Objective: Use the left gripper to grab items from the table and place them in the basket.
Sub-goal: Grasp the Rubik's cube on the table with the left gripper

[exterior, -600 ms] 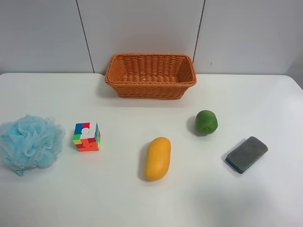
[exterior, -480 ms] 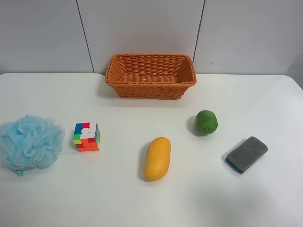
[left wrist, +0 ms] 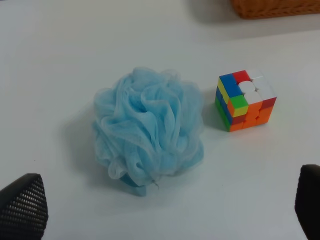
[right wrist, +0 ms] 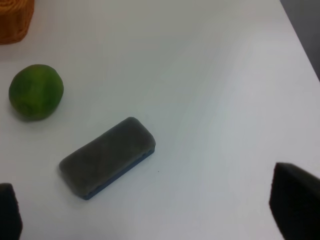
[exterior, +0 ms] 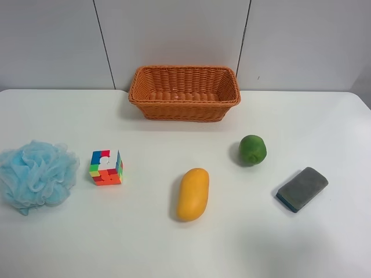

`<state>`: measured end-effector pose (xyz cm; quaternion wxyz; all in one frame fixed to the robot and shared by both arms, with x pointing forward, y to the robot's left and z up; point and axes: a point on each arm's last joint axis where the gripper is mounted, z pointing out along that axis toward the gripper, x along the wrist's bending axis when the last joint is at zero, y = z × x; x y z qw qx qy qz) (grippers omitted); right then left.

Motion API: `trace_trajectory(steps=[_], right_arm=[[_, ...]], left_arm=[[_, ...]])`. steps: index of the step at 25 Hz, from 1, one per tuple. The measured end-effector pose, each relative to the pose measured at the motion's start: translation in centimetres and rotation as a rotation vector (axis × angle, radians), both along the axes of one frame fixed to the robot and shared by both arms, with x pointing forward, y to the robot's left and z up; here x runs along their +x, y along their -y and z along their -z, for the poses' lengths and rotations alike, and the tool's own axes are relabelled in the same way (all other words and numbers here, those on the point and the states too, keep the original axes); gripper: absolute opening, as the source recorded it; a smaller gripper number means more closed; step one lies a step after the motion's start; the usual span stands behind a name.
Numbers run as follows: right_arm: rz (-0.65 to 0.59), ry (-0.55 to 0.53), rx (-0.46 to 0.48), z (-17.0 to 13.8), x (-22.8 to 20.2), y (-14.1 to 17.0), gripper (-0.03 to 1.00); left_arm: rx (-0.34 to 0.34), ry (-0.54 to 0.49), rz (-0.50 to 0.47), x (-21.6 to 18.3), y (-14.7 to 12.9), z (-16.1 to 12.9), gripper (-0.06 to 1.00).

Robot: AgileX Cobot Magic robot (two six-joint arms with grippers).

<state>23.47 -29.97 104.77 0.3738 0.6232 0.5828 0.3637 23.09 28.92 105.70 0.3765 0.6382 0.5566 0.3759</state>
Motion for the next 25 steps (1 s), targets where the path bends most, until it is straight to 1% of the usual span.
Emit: trace_trajectory(steps=[12, 14, 16, 20, 25], right_arm=[[0.000, 0.000, 0.000, 0.0, 0.0, 0.0, 0.99], [0.000, 0.000, 0.000, 0.0, 0.0, 0.0, 0.99], [0.000, 0.000, 0.000, 0.0, 0.0, 0.0, 0.99], [0.000, 0.000, 0.000, 0.0, 0.0, 0.0, 0.99], [0.000, 0.000, 0.000, 0.0, 0.0, 0.0, 0.99]], left_arm=[[0.000, 0.000, 0.000, 0.0, 0.0, -0.1, 0.99], [-0.003, -0.013, -0.001, 0.2, 0.0, -0.6, 0.99], [-0.012, -0.037, -0.004, 0.7, 0.0, -1.9, 0.99], [-0.038, -0.146, -0.018, 3.1, -0.2, -5.1, 0.99], [-0.063, -0.339, -0.033, 8.5, -0.7, -8.3, 0.99]])
